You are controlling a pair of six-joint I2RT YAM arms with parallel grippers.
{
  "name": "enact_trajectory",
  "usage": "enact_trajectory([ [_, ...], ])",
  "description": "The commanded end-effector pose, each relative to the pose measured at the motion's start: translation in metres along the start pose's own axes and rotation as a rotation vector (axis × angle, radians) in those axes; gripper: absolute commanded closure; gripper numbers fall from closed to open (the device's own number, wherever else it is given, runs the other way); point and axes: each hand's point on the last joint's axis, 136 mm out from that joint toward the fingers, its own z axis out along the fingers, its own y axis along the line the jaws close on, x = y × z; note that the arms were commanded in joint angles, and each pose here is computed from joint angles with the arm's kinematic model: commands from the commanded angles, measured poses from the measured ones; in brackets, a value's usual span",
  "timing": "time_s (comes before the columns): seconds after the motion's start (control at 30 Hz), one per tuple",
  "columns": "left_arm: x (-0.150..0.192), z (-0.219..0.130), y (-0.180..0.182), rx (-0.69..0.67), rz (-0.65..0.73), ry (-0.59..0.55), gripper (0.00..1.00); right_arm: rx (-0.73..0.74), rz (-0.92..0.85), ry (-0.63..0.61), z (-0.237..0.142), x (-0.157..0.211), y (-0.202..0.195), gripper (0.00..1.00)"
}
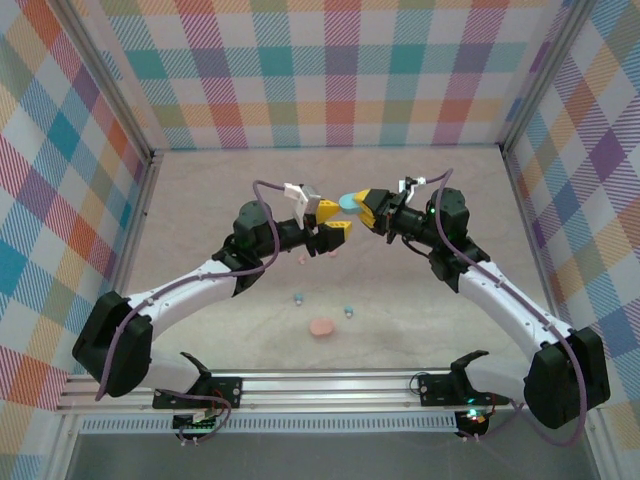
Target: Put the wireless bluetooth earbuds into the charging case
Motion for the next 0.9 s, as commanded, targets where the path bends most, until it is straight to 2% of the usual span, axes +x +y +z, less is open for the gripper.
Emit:
enact_trajectory([
  [0.0,-0.026,0.001,-0.007,0.048,0.025,-0.072,0.39,-0.043,0.002,-0.008,0.001,0.0,0.007,0.86],
  [0.43,-0.035,0.005,-0.008,0.083,0.033,-0.076,0.41,-0.04,0.007,0.029,0.005,0.012,0.005,0.86],
  [0.6,-0.037,0.007,-0.01,0.103,0.036,-0.068,0.49,-0.043,0.015,0.036,0.005,0.015,0.005,0.85],
  [0.87,-0.029,0.008,-0.006,0.087,0.023,-0.052,0.41,-0.056,0.027,0.023,0.002,0.014,0.009,0.85],
])
